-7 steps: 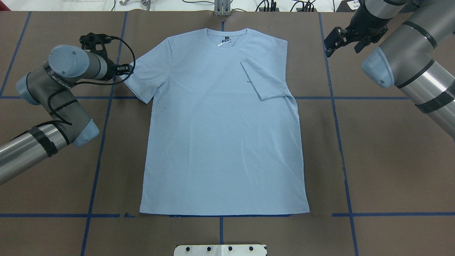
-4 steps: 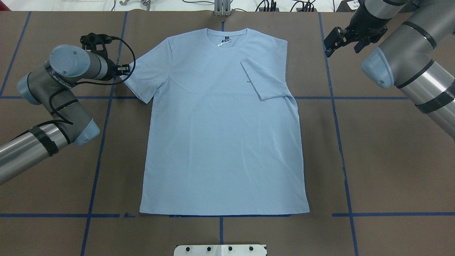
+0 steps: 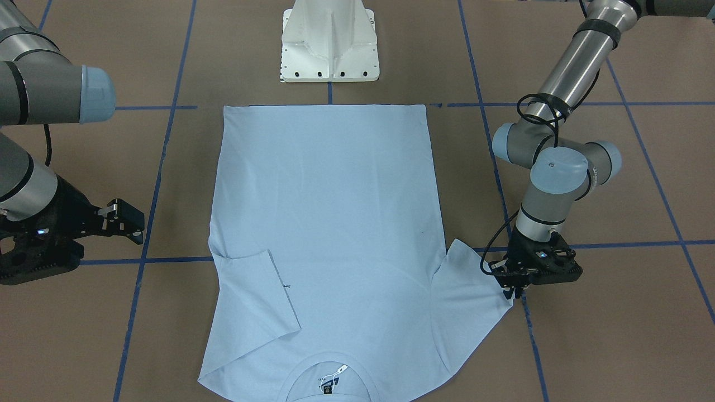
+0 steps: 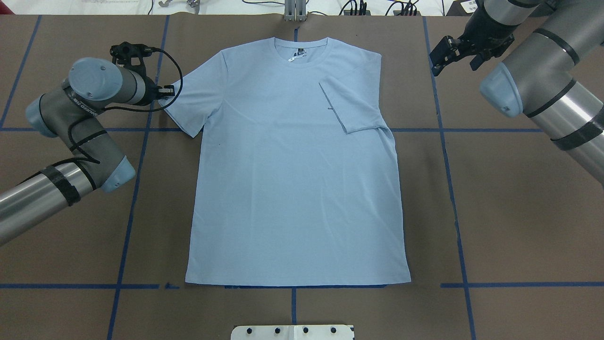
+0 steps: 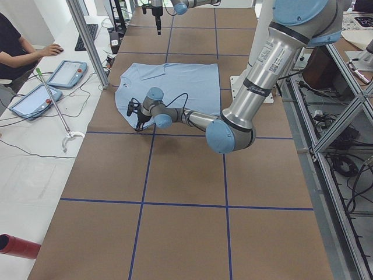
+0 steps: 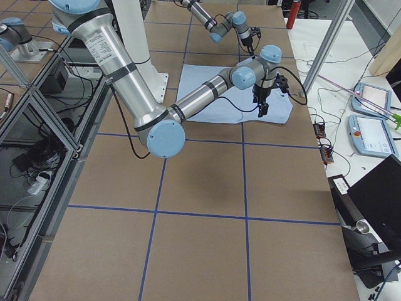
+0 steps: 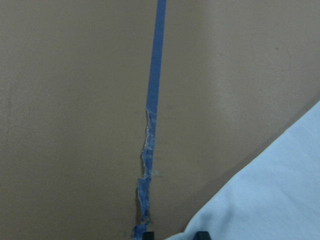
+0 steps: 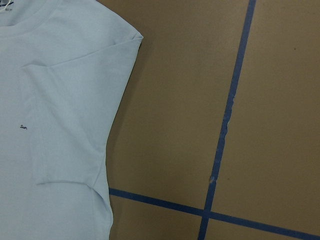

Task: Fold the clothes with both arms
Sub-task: 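Raise the right gripper away while moving the left gripper toward the other sleeve, then grasp the sleeve nearest the left gripper and fold it inward over the body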

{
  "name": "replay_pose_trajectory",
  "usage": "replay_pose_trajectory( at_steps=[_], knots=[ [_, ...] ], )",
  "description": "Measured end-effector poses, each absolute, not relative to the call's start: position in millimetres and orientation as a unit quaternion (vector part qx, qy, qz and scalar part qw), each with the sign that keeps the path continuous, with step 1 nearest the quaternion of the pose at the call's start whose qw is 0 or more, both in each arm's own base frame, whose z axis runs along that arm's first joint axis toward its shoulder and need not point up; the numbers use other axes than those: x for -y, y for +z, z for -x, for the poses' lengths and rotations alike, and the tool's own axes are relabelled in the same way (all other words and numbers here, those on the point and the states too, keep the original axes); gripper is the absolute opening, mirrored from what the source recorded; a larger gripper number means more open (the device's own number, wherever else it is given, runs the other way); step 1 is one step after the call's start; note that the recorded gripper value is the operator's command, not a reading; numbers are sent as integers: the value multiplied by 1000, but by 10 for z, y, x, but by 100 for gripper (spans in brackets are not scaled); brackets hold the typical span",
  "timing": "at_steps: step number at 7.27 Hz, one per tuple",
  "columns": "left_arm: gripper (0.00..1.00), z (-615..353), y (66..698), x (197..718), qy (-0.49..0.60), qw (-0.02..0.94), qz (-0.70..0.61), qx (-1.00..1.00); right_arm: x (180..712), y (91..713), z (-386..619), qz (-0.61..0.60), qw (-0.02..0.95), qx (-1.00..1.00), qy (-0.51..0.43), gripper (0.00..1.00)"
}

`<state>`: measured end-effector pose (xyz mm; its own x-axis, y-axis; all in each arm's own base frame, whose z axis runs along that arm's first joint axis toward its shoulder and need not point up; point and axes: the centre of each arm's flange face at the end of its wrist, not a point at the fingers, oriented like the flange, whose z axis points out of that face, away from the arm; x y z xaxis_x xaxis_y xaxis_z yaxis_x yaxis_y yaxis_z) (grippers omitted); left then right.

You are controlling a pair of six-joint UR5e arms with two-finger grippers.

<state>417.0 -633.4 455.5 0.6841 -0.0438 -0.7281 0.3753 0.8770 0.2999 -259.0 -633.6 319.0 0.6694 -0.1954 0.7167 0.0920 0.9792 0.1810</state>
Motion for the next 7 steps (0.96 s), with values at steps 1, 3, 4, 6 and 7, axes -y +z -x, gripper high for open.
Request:
replay_pose_trajectory(
  at_steps=[1, 3, 4, 6, 7],
  knots=[
    [0, -4175, 4513, 6340, -115, 891, -221, -381, 6340, 3199, 2592, -64, 912, 399, -79, 100],
    [0, -4246, 4138, 6412, -117, 891, -218, -381, 6343, 3205, 2594, -64, 912, 398, -78, 100],
    [0, -4352, 3741, 6514, -125, 896, -206, -372, 6344, 3206, 2594, -64, 912, 398, -78, 100],
    [0, -4650, 2935, 6643, -160, 895, -180, -375, 6338, 3231, 2599, -62, 912, 398, -78, 100],
    [0, -4921, 2659, 6641, -176, 892, -164, -382, 6337, 3259, 2604, -59, 913, 397, -77, 100]
  ],
)
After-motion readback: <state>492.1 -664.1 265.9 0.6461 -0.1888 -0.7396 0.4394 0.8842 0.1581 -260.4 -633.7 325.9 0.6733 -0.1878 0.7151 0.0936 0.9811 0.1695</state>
